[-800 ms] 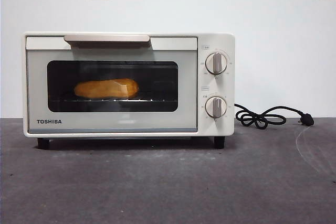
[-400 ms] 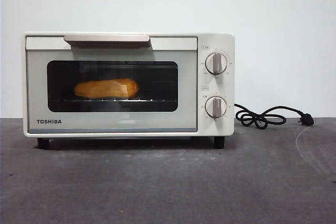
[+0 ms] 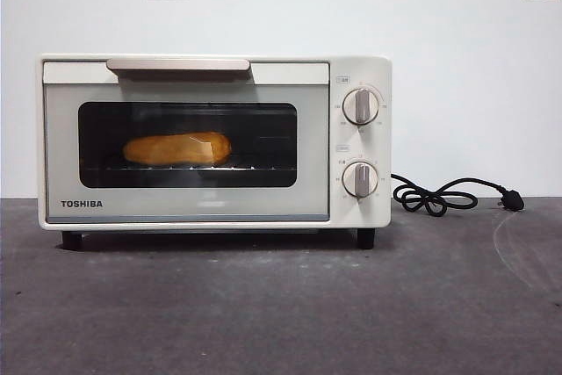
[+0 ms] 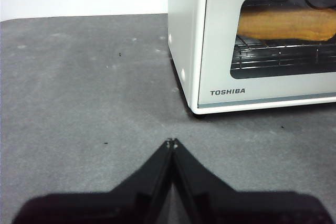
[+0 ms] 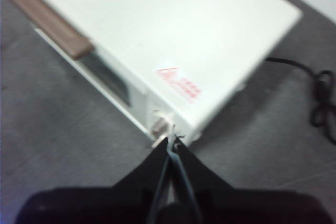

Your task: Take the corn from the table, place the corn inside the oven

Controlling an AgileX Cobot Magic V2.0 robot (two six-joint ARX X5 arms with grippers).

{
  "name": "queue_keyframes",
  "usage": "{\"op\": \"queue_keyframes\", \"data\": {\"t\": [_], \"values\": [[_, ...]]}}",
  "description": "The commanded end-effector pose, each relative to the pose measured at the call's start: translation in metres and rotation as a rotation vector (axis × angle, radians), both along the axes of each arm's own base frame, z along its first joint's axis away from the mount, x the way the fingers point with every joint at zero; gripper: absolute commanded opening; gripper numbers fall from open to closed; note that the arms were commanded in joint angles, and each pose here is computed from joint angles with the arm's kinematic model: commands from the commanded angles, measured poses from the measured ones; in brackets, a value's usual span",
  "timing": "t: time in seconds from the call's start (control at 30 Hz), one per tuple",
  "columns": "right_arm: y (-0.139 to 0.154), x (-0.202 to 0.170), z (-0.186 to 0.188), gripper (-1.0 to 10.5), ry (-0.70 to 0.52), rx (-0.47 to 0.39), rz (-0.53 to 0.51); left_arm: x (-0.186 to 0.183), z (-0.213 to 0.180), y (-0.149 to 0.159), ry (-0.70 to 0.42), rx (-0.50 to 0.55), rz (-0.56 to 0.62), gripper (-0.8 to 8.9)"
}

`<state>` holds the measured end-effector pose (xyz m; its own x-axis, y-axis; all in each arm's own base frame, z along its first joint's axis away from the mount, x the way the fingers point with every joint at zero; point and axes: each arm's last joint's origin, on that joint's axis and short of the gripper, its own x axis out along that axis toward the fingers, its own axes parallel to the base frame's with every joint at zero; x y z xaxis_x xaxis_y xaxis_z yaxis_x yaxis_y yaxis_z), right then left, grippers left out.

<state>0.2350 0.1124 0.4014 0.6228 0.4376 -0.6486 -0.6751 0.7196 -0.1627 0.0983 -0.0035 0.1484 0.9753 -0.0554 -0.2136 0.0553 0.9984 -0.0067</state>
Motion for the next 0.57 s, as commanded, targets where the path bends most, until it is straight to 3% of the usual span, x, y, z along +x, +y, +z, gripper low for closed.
{"op": "queue_keyframes", "data": {"t": [0.03, 0.13, 0.33, 0.57], "values": [[-0.006, -0.009, 0.010, 0.0, -0.079, -0.027, 0.017, 0.001, -0.002, 0.000, 0.004, 0.006, 0.004, -0.04], [-0.022, -0.016, 0.020, 0.0, -0.133, -0.036, -0.015, 0.001, -0.002, 0.000, 0.005, 0.006, 0.004, -0.04], [-0.077, -0.023, 0.022, 0.0, -0.092, 0.125, -0.253, 0.001, -0.002, 0.000, 0.006, 0.006, 0.003, -0.04], [-0.120, -0.041, -0.029, 0.0, -0.179, 0.180, -0.436, 0.001, -0.003, 0.000, 0.007, 0.006, 0.003, -0.03]]}}
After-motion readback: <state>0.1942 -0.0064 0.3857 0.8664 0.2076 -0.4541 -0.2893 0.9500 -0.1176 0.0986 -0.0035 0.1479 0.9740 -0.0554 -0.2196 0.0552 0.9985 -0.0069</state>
